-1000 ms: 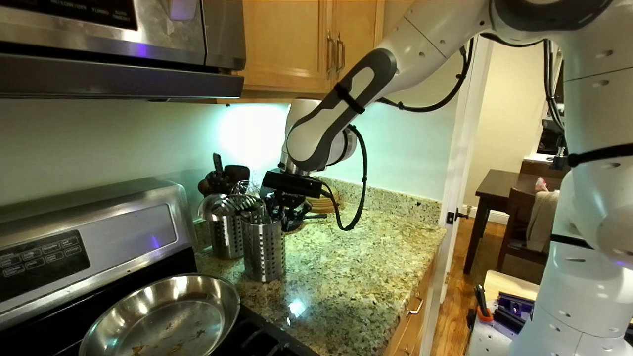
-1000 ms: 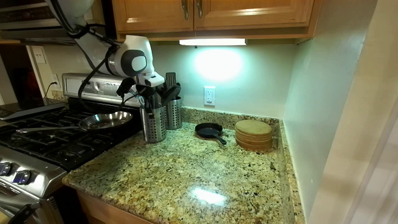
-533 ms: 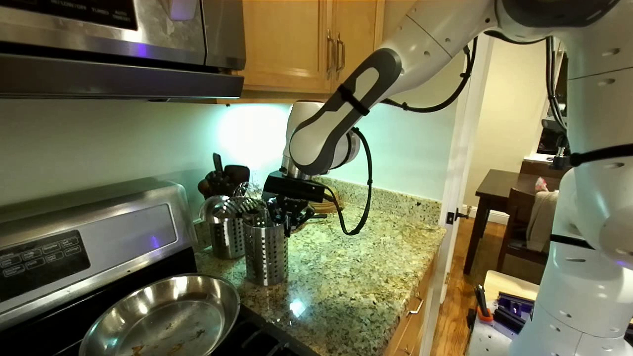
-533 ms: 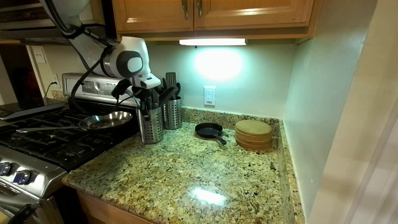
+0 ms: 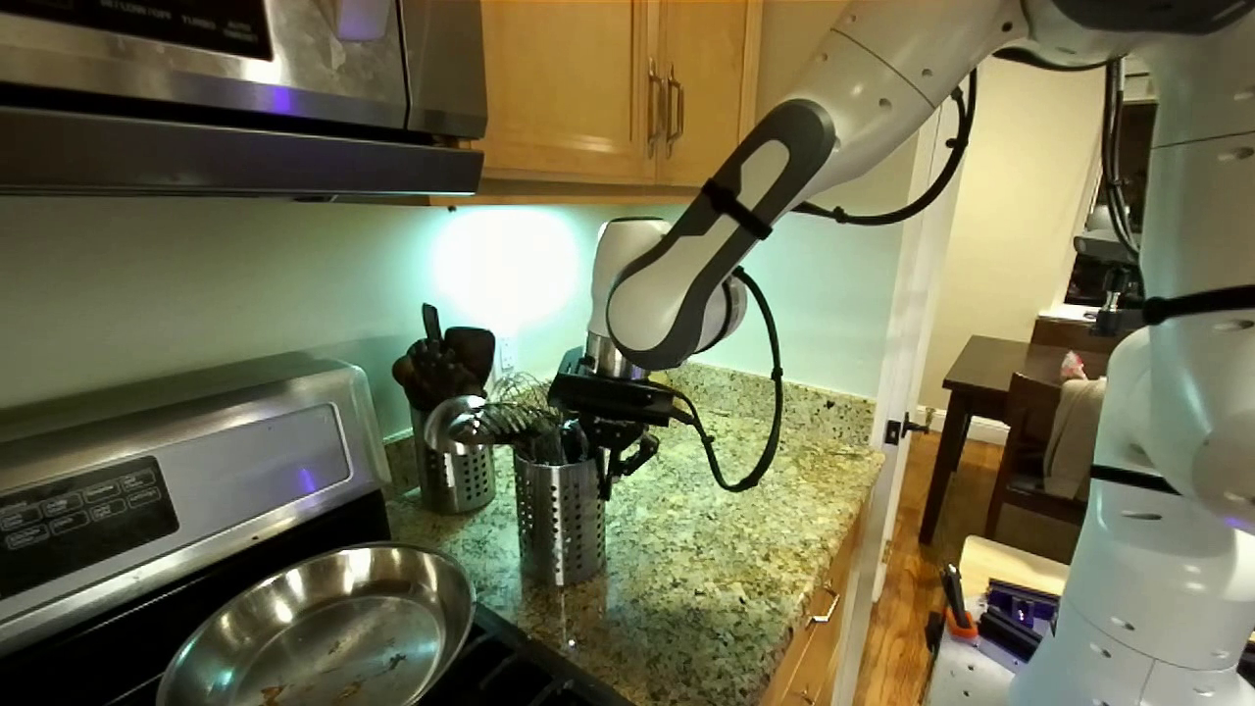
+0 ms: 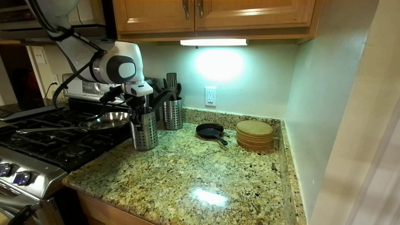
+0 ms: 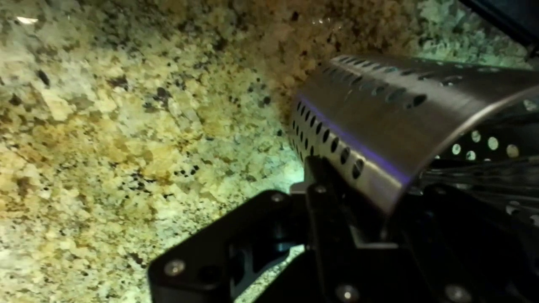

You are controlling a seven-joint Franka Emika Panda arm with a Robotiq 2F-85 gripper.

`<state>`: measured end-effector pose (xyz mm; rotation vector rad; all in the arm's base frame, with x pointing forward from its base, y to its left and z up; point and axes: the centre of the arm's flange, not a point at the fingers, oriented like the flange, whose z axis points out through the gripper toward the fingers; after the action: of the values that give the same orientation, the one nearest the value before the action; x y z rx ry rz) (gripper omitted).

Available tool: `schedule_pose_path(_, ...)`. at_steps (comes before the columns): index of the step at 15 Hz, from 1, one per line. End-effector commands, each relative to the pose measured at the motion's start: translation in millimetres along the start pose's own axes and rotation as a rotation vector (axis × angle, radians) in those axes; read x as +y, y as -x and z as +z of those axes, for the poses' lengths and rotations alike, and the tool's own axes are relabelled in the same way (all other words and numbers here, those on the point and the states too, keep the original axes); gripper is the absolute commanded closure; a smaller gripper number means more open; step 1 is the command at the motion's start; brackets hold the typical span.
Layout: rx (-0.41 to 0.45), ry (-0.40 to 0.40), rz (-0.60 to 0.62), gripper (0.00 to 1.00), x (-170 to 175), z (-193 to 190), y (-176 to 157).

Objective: Put the spatula on the counter

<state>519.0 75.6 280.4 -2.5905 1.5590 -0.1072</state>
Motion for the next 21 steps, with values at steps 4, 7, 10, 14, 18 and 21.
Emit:
schedule_pose_path(4,-0.004,0.059,0.064,0.92,83,-4,33)
schedule_pose_path(7,0.010,0.058,0.079,0.66,98,-8,40)
schedule_pose_path(10,0.040,0.037,0.090,0.47,99,-14,44)
schedule_pose_path(14,0.101,-0.008,0.087,0.21,93,-31,40)
schedule_pose_path(18,0.149,-0.048,0.089,0.02,88,-48,33)
schedule_pose_path(21,0.188,-0.077,0.090,0.00,86,-63,29)
